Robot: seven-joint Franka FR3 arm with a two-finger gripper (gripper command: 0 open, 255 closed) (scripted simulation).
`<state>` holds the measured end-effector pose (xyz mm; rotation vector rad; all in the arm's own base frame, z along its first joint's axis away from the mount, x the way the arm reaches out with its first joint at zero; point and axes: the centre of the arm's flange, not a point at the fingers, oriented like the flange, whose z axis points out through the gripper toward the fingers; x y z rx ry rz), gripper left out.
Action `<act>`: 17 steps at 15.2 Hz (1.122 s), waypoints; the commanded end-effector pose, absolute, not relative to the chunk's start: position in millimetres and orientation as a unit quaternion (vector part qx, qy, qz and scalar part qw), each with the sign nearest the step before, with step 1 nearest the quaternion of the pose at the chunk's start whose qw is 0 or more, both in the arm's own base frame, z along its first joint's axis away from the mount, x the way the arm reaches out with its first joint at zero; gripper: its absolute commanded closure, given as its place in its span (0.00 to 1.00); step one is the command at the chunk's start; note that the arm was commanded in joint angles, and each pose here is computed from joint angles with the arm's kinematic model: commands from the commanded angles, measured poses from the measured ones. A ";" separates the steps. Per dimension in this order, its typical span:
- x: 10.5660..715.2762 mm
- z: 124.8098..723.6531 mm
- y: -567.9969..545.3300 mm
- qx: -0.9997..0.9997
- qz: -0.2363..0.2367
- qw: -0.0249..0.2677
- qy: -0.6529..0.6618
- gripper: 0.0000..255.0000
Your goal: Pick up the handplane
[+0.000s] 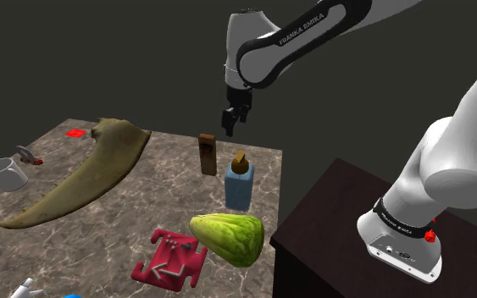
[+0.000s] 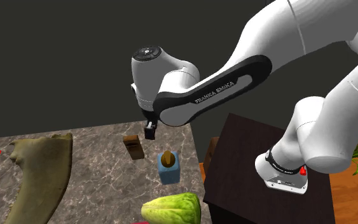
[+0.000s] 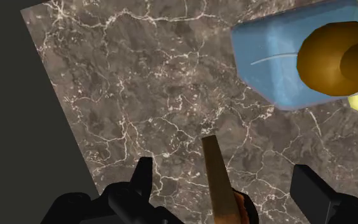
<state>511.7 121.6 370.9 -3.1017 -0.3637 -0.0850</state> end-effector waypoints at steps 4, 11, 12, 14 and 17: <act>554.9 342.0 152.2 -0.991 -0.049 0.010 -0.125 0.00; 594.7 308.0 180.9 -0.989 -0.067 0.010 -0.132 0.00; 594.7 302.7 180.9 -0.989 -0.067 0.010 -0.132 0.00; 594.7 292.2 180.9 -0.989 -0.067 0.010 -0.132 0.00; 594.6 278.6 180.8 -0.989 -0.067 0.010 -0.132 0.00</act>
